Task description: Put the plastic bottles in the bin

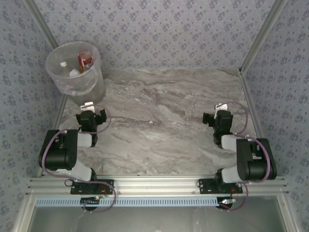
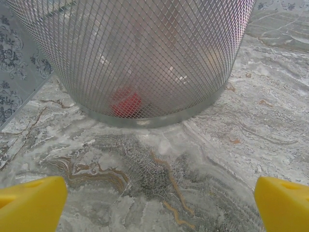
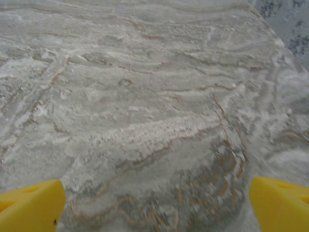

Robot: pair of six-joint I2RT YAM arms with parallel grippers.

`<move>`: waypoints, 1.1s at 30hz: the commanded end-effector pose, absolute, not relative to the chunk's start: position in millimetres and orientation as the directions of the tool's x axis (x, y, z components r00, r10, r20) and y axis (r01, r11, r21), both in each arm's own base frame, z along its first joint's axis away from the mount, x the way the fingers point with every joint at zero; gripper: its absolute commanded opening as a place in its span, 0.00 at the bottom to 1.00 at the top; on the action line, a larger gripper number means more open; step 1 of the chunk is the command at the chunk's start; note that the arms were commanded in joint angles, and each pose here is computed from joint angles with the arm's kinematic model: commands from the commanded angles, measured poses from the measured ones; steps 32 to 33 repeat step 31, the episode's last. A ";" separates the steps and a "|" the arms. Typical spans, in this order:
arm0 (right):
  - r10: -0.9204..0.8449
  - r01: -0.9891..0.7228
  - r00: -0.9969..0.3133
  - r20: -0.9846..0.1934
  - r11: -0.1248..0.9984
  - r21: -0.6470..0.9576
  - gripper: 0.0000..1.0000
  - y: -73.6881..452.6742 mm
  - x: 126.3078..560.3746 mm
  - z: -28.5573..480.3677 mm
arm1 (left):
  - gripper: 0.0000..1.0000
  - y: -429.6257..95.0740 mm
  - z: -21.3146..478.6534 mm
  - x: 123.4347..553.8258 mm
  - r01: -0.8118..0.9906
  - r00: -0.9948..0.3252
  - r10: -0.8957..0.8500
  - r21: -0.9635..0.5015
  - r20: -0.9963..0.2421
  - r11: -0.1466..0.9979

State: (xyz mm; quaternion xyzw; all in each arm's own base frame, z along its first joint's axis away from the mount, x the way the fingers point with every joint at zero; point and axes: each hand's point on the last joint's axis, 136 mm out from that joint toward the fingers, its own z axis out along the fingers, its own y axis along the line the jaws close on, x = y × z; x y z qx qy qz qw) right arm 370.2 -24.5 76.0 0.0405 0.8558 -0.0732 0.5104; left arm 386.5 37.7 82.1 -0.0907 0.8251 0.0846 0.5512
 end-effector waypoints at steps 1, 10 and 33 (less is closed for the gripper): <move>-0.038 0.090 -0.366 -0.930 0.993 -0.076 1.00 -17.6 382.8 94.3 | 1.00 39.7 92.3 389.4 -0.262 -0.341 -0.067 0.026 -0.938 0.965; 0.012 0.154 -0.394 -0.919 0.987 -0.053 1.00 -31.9 387.3 84.0 | 1.00 39.6 92.2 389.1 -0.261 -0.342 -0.066 0.027 -0.937 0.965; -0.011 0.018 -0.401 -0.916 1.000 -0.020 1.00 -13.7 391.1 82.7 | 0.99 39.0 92.6 389.8 -0.258 -0.342 -0.066 0.026 -0.938 0.966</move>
